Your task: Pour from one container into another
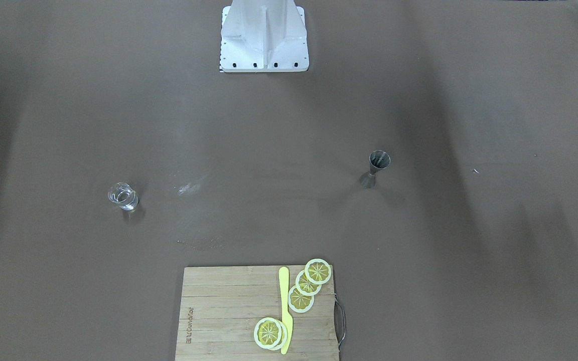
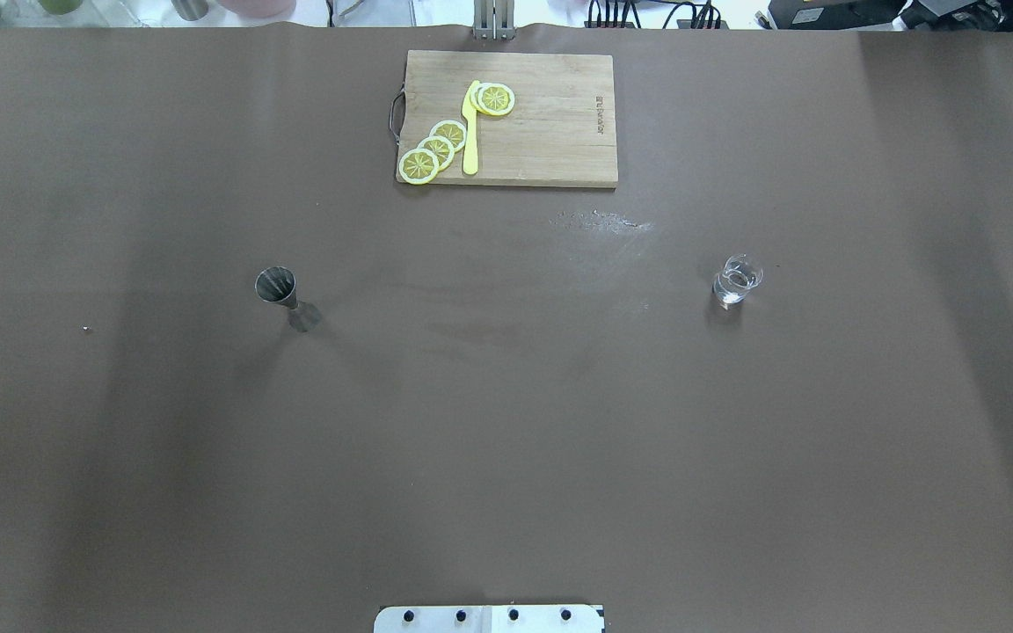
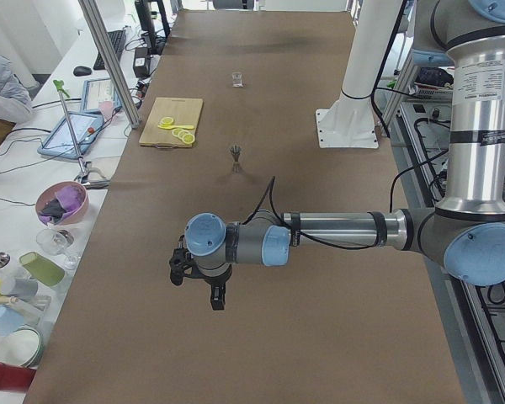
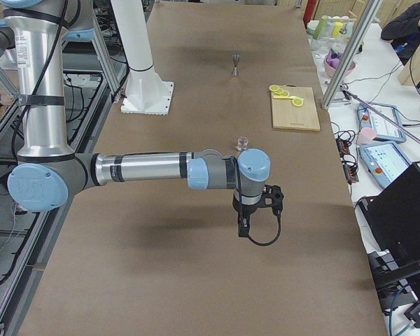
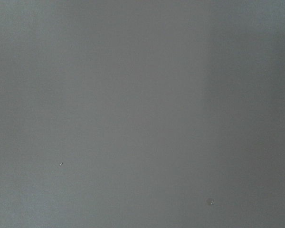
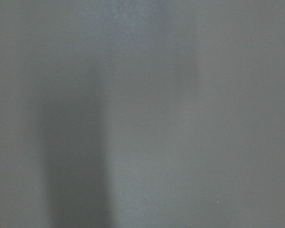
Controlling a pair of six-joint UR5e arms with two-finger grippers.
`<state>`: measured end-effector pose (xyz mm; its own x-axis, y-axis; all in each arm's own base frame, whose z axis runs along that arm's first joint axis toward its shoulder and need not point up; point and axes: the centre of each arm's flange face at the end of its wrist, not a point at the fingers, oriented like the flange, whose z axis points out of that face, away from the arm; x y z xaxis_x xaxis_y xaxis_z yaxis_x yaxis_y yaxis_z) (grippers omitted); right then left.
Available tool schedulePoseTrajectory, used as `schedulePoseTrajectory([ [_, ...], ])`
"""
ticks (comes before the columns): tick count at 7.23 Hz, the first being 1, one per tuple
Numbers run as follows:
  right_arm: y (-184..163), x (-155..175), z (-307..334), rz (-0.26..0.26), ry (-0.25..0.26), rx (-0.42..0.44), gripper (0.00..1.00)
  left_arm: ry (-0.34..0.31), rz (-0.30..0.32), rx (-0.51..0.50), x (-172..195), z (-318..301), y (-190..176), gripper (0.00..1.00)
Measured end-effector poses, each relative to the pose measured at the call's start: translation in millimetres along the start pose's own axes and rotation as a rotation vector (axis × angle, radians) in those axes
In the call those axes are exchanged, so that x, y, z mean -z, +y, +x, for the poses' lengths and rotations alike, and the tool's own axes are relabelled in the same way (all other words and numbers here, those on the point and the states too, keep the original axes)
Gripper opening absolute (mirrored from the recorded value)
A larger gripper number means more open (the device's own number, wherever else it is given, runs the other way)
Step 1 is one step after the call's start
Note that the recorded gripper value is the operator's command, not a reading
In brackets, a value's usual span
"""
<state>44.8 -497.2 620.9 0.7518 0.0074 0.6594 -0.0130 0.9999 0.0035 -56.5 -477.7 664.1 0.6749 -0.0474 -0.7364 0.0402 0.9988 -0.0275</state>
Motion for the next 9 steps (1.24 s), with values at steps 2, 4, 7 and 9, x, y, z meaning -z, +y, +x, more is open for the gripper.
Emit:
schedulePoseTrajectory([
  [2, -1.1, -0.1, -0.1, 0.0, -0.001, 0.0, 1.0, -0.001, -0.003, 0.0, -2.1, -2.5, 0.3, 0.98],
  [4, -1.6, -0.3, -0.1, -0.001, -0.002, -0.001, 1.0, -0.002, -0.005, 0.0, -3.7, -4.3, 0.5, 0.98],
  [7, -1.7, 0.0, -0.3, -0.001, -0.002, -0.002, 1.0, -0.005, -0.006, -0.001, -4.0, -4.5, 0.5, 0.98],
  [9, -1.8, -0.3, -0.1, -0.001, -0.002, -0.001, 1.0, -0.005, -0.007, 0.001, -4.1, -4.2, 0.6, 0.98],
])
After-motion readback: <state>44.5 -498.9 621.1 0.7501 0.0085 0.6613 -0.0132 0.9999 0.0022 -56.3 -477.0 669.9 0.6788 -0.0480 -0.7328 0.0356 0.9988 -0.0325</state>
